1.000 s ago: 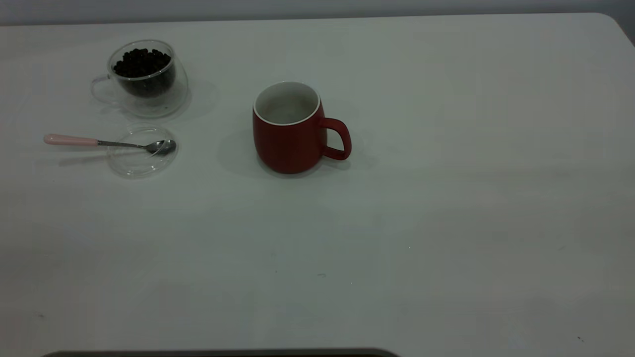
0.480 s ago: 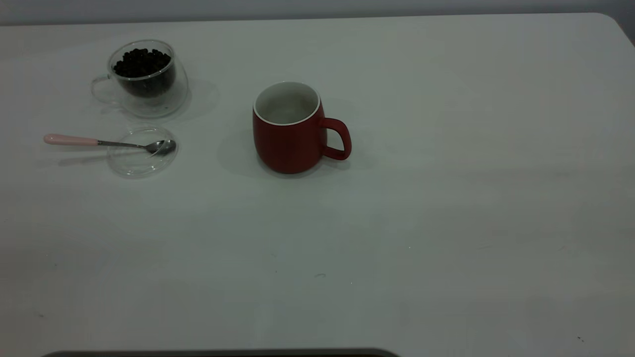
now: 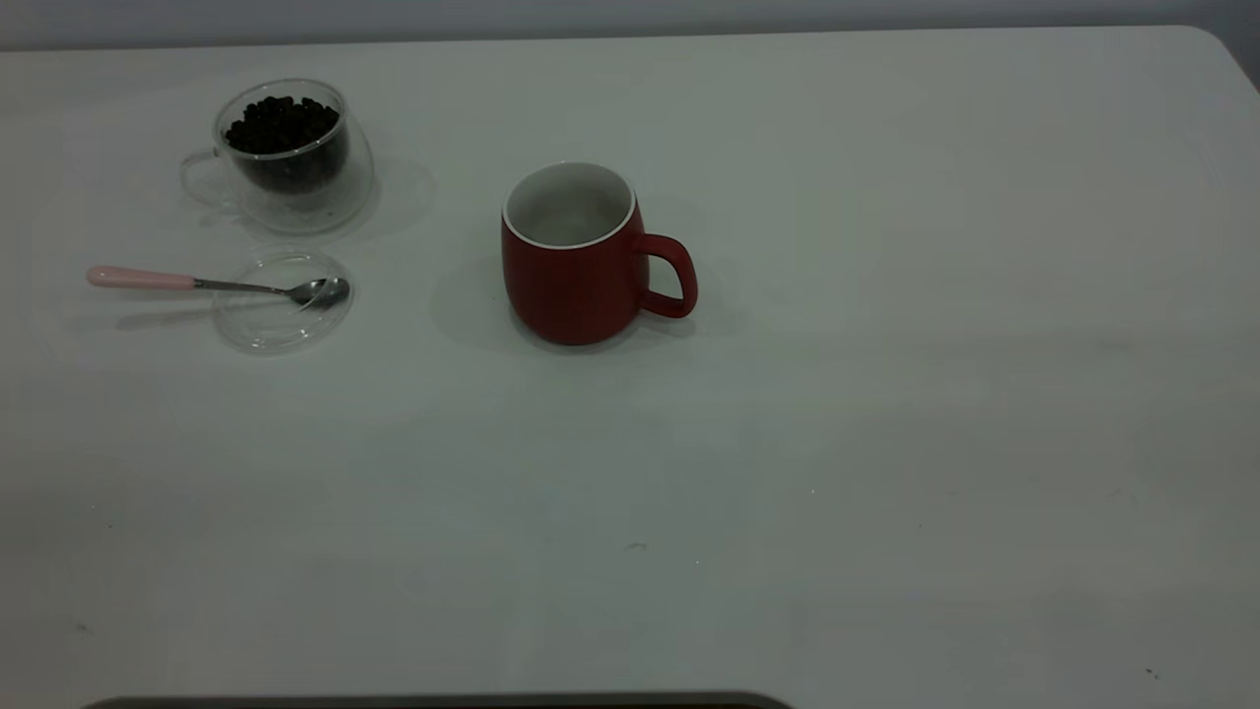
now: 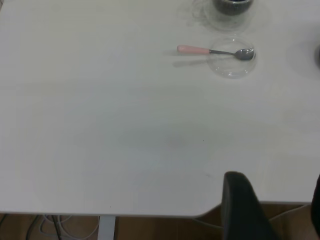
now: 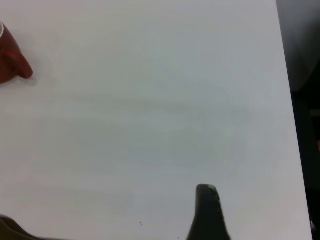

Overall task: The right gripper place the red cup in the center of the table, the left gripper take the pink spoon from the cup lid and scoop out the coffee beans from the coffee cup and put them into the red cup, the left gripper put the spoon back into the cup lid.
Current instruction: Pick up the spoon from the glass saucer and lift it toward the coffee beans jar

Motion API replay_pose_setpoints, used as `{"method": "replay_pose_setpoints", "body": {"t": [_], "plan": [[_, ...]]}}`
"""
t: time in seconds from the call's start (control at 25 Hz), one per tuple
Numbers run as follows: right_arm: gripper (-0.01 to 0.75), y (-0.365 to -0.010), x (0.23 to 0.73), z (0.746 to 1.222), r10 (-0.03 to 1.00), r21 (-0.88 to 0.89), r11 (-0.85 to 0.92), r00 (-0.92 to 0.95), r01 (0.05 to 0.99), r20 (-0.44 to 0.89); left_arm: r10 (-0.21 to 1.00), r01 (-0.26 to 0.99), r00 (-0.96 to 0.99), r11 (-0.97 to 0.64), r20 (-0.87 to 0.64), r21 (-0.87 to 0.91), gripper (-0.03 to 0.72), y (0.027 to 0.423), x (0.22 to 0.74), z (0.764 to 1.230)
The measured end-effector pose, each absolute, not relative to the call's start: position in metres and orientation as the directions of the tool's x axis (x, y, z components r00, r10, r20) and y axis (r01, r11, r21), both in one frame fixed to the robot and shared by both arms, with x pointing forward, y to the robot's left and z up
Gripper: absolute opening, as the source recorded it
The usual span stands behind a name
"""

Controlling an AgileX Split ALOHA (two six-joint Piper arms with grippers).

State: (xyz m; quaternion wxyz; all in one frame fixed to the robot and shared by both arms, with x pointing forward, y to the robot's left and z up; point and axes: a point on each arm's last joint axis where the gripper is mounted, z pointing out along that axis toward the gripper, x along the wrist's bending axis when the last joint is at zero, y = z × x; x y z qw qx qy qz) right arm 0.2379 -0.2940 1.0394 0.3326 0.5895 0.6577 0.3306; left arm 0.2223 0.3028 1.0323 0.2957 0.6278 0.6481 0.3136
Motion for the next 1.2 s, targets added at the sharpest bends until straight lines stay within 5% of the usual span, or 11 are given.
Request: {"method": "replay_pose_setpoints", "body": {"t": [0.48, 0.88, 1.2], "plan": [[0.591, -0.294, 0.238, 1.039, 0.995, 0.827, 0.086, -0.084, 0.556, -0.048, 1.000, 0.662, 0.008, 0.006, -0.016, 0.749, 0.406, 0.300, 0.228, 1.033], [0.591, -0.294, 0.238, 1.039, 0.995, 0.827, 0.086, -0.084, 0.556, -0.048, 0.999, 0.784, 0.017, 0.016, -0.047, 0.621, 0.642, 0.297, 0.316, 1.075], [0.591, -0.294, 0.238, 1.039, 0.995, 0.827, 0.086, -0.083, 0.556, -0.047, 0.996, 0.831, 0.049, 0.001, -0.076, 0.556, 0.681, 0.293, 0.407, 1.109]]}}
